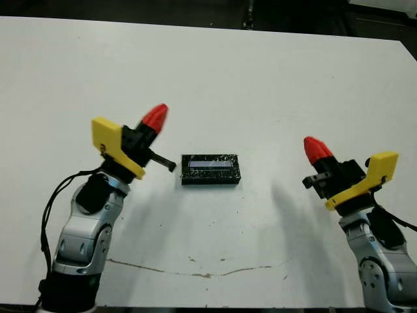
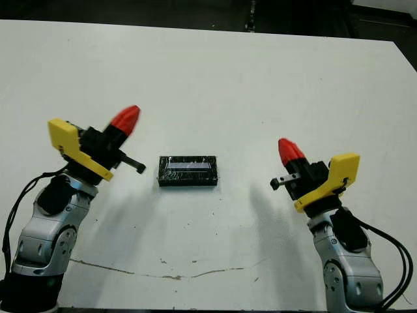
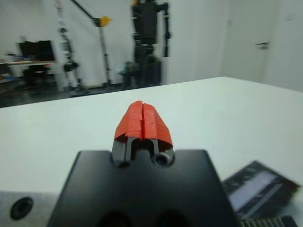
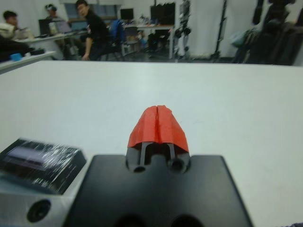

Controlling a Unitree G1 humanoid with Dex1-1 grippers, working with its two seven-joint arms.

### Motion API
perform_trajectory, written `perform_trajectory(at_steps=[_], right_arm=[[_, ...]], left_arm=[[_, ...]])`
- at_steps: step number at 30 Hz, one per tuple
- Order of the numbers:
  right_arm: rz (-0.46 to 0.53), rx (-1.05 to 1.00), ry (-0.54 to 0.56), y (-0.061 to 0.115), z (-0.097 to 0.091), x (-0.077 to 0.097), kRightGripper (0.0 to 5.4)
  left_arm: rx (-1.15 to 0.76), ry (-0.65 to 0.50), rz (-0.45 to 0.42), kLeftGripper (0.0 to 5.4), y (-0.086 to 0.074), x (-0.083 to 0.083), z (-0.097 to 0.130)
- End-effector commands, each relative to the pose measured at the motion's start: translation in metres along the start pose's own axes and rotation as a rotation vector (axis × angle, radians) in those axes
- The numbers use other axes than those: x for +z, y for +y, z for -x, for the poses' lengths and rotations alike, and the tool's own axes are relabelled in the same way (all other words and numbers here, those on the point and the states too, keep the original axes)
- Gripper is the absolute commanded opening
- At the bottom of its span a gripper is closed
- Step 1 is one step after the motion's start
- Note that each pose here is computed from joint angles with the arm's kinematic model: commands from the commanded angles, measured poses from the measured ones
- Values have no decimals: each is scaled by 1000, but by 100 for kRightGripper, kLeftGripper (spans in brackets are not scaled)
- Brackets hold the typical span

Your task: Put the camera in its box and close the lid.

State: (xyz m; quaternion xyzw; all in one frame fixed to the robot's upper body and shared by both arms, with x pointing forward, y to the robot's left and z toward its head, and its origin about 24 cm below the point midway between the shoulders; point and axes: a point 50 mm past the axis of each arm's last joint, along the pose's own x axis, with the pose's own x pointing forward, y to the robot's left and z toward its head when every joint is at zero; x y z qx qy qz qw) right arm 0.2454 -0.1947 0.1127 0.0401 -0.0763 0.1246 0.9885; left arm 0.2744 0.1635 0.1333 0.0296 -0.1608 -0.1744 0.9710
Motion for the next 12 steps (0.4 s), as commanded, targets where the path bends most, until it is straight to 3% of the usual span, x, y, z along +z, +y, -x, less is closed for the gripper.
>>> perform_trajectory(at_steps=[1, 6, 12], right_arm=[[17, -56, -10, 0, -3, -3, 0], [20, -93, -21, 5, -5, -4, 0], [11, -101, -16, 6, -4, -5, 0]], left_arm=[[99, 30, -16, 1, 13, -14, 9], [208, 38, -3, 1, 21, -25, 19], [232, 55, 21, 1, 18, -31, 28]])
